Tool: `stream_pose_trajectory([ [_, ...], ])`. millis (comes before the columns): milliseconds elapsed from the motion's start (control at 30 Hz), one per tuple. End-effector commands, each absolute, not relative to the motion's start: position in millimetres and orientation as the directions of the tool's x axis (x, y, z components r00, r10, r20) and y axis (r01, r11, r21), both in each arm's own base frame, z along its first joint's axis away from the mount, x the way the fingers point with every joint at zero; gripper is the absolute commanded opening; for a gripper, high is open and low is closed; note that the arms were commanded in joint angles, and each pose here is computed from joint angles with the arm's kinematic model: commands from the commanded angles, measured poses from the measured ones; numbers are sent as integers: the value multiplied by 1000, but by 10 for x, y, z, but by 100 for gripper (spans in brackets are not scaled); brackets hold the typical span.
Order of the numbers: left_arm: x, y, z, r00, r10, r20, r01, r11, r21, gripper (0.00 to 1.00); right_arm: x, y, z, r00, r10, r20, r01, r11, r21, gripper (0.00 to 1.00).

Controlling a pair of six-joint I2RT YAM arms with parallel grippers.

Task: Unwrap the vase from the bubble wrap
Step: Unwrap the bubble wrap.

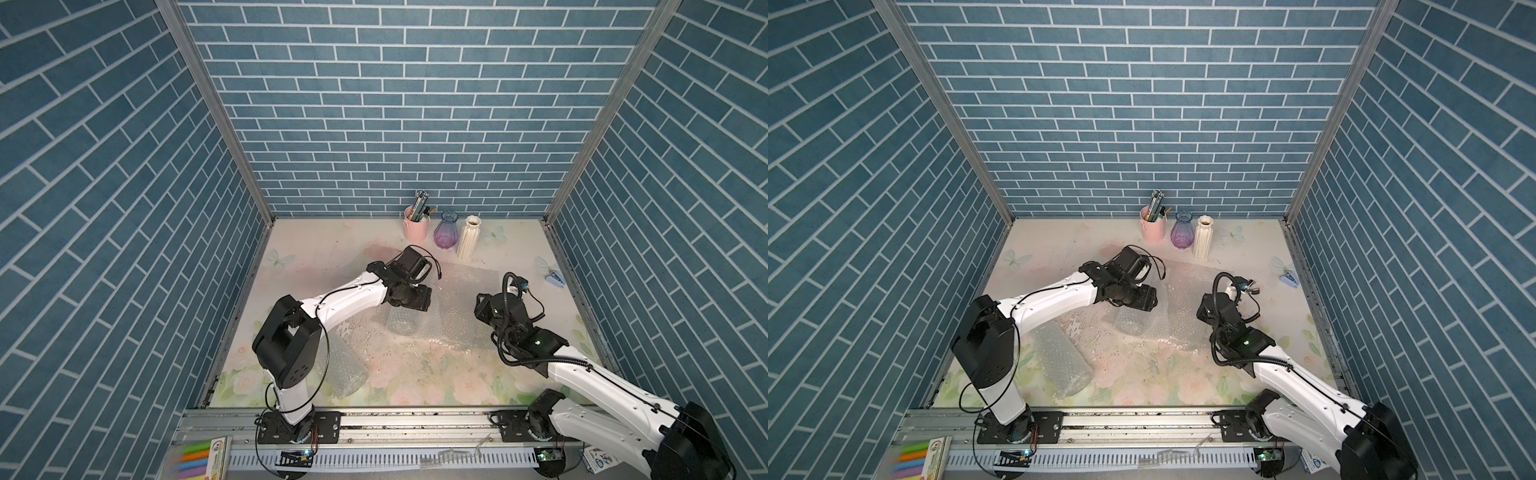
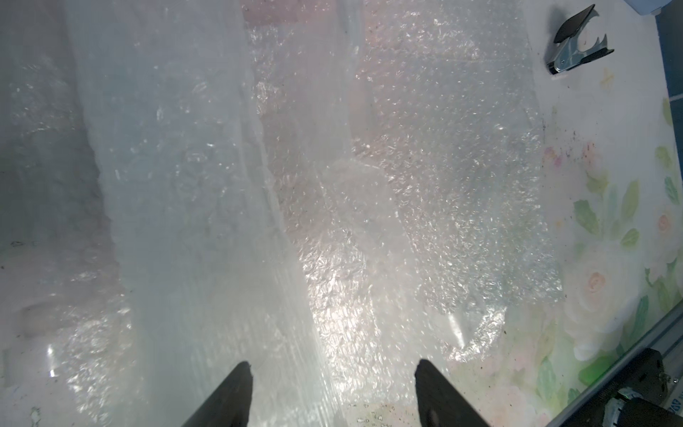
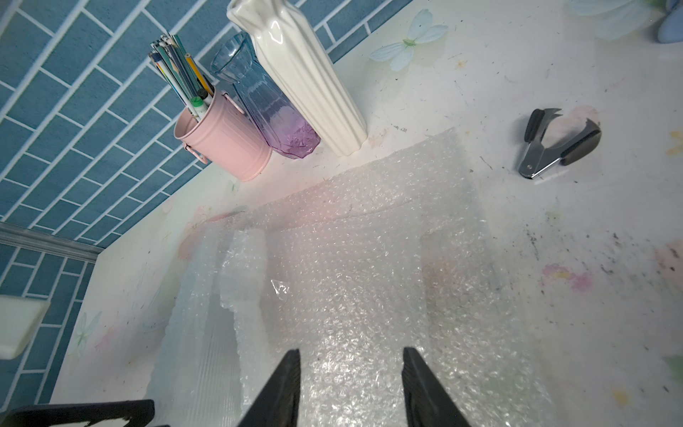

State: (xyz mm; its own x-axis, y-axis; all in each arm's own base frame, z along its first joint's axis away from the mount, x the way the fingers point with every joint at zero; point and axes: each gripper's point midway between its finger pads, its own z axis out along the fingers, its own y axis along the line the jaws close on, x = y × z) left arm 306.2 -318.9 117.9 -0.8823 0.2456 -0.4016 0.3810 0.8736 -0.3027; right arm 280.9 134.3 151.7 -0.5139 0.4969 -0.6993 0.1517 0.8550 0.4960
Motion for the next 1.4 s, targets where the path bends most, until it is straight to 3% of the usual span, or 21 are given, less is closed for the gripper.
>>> stream_pose_trajectory([
  [0,3087,-3114,1154,-885,256,-388,375,886,-272,71,2766,1296,1500,-524,470,-710,146,871,470,46],
  [467,3327,-2228,956,-936,84,-343,175,954,-244,72,2796,1392,1561,-552,418,-722,92,891,445,46],
  [767,3491,-1651,1197,-920,-68,-387,24,973,-228,74,2829,1487,1510,-576,406,-710,74,890,449,45],
  [900,3575,-1766,1424,-901,-43,-431,76,964,-255,76,2844,1526,1482,-588,399,-704,66,891,449,45],
  [1100,3564,-2361,1788,-853,88,-515,272,916,-294,80,2847,1537,1425,-600,390,-698,70,895,440,46],
  [1367,3565,-2952,1647,-851,203,-484,381,874,-302,80,2837,1527,1414,-603,383,-700,70,899,432,46],
])
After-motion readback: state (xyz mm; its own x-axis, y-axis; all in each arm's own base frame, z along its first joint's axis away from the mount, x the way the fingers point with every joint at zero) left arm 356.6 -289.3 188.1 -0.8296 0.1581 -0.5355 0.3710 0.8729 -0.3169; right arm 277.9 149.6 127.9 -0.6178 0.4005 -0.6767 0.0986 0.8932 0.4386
